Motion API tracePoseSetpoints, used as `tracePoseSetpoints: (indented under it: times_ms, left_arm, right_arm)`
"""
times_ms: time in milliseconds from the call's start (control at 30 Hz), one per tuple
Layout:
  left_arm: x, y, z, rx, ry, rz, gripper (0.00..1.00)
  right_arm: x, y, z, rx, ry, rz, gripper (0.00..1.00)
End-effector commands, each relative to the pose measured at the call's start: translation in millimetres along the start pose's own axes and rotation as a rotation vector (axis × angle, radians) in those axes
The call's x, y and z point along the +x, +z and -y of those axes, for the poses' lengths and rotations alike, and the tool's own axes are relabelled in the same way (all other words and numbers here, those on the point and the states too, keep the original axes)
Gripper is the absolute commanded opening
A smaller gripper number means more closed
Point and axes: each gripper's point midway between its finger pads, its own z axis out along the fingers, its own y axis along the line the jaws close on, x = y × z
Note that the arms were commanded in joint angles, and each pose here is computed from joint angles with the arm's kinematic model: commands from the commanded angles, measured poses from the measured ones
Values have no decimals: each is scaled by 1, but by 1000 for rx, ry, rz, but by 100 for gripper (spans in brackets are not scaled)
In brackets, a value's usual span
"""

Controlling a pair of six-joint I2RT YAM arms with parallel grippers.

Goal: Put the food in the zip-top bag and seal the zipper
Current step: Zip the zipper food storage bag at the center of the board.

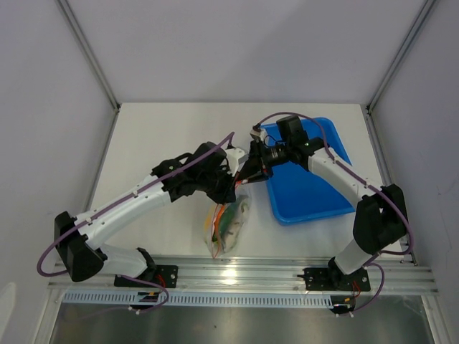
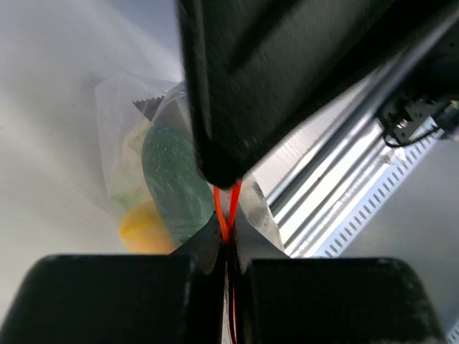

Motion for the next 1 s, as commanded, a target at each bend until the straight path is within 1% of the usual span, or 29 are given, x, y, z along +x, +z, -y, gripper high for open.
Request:
tracePoseSetpoints:
  times_ms: [0,33,67,133,167,267,367,467,533,700,733,800,967]
  left_arm:
    - [2,-18,21,142,21,4,1]
    - [5,-21,23,165,18,5,1]
    - [3,-24,25,182,13,8,1]
    - [4,-31,30,228,13,15,0]
    - [4,-34,31,240,13,17,1]
    - [1,-44,37,302,11,28,1]
    - [-4,-56,39,370,-3,49,0]
    - [-5,-65,47,450,-3,56,1]
    - [-8,-71,47,482,-8,70,1]
    - [-10,-80,57,582,-12,66,1]
    - [-9,-80,59,592,-14,62,1]
    - [-9,-81,60,617,-19,56,1]
    - [-15,-83,61,645,-24,69,1]
  right_arm:
    - [-20,-14,-12,7,-102,55,41]
    - [-18,-15,-12,17,-97,50,48]
    - [-18,-16,-16,17,-120,49,64]
    - [-19,-20,-15,45,-154,62,89]
    - [-21,-22,-17,47,-168,72,99]
    - [-22,-30,-28,2,-196,100,99]
    - [-18,-37,-41,-51,-290,122,99]
    - [-6,-44,-52,-97,-436,123,99]
    - [3,-43,-48,-123,-460,105,99]
    - [18,-46,-57,-164,-607,114,99]
    - [21,-43,-59,-170,-627,106,98]
    - [26,-41,-60,-177,-665,95,92]
    - [37,-33,-58,-181,-710,80,82]
